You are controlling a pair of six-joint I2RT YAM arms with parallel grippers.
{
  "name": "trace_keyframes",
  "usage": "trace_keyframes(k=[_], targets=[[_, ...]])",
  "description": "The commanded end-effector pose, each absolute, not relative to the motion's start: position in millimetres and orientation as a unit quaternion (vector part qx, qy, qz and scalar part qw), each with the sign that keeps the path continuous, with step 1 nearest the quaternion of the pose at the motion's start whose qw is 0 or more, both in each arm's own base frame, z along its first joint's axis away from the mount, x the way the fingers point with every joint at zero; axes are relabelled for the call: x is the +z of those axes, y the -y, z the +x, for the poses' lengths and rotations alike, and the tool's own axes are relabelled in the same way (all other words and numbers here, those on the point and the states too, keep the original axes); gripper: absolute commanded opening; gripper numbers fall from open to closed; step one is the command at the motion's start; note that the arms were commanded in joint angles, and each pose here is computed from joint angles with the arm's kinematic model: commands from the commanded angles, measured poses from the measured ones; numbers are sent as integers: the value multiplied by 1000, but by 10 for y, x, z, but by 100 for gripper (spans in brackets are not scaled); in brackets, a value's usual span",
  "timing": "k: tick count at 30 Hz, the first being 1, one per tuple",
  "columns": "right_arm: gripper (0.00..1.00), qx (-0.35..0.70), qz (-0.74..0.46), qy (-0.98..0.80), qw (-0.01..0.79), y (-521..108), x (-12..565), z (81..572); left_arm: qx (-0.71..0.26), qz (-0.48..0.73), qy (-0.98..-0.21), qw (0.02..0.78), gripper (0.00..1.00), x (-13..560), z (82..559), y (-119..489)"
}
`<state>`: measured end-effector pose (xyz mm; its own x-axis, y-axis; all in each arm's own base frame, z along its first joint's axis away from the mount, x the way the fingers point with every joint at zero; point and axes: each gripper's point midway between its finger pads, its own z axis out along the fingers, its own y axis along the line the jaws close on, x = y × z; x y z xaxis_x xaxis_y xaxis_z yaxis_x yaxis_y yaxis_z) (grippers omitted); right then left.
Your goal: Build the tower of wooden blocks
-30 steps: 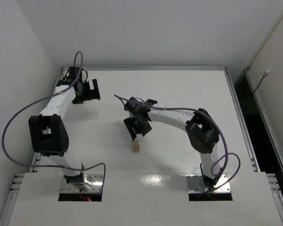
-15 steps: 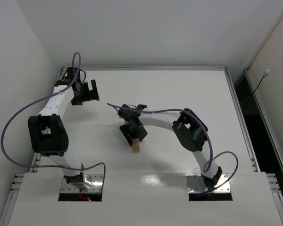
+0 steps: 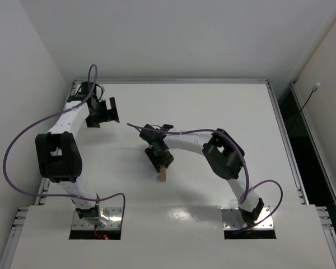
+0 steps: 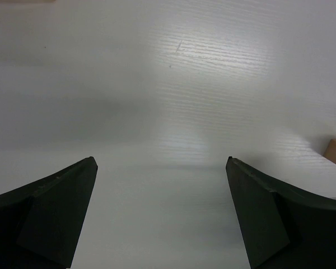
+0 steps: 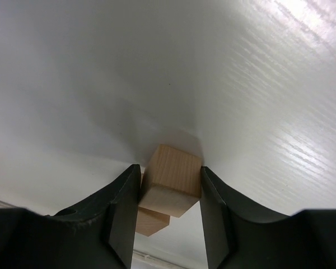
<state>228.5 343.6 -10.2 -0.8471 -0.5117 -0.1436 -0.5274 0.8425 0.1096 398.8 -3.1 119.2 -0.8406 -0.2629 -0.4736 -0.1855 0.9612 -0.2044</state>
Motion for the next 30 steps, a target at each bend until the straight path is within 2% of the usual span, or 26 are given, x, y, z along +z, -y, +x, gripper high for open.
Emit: trace_keyframes(k=[1, 8, 11, 14, 16, 17, 22, 28, 30], targets=[[0, 94, -287, -946, 115, -3604, 274, 2481, -83, -117, -952, 270, 100, 1296, 4060, 10], [0, 102, -404, -897, 149, -3639, 490, 2595, -87, -114, -948, 282, 100, 1350, 4072, 25], [0, 123, -489, -850, 152, -3630, 663, 2531, -87, -114, -948, 282, 100, 1353, 4048, 27], [0, 119, -521, -829, 168, -3437, 869, 2438, -86, -109, -948, 287, 100, 1387, 4045, 23], [0, 96, -526, -827, 170, -3188, 866, 2353, -91, -108, -948, 287, 100, 1390, 4045, 42], [0, 86, -521, -820, 221, -3091, 1124, 2445, -91, -108, -948, 287, 100, 1390, 4045, 42], [0, -12, -498, -816, 293, -2457, 1375, 2589, -94, -102, -948, 287, 100, 1392, 4043, 54], [0, -49, -421, -857, 292, -1955, 1282, 3025, -82, -88, -948, 294, 100, 1446, 4068, 12], [0, -44, -396, -877, 270, -1829, 1219, 3168, -73, -91, -948, 296, 100, 1449, 4100, -25]])
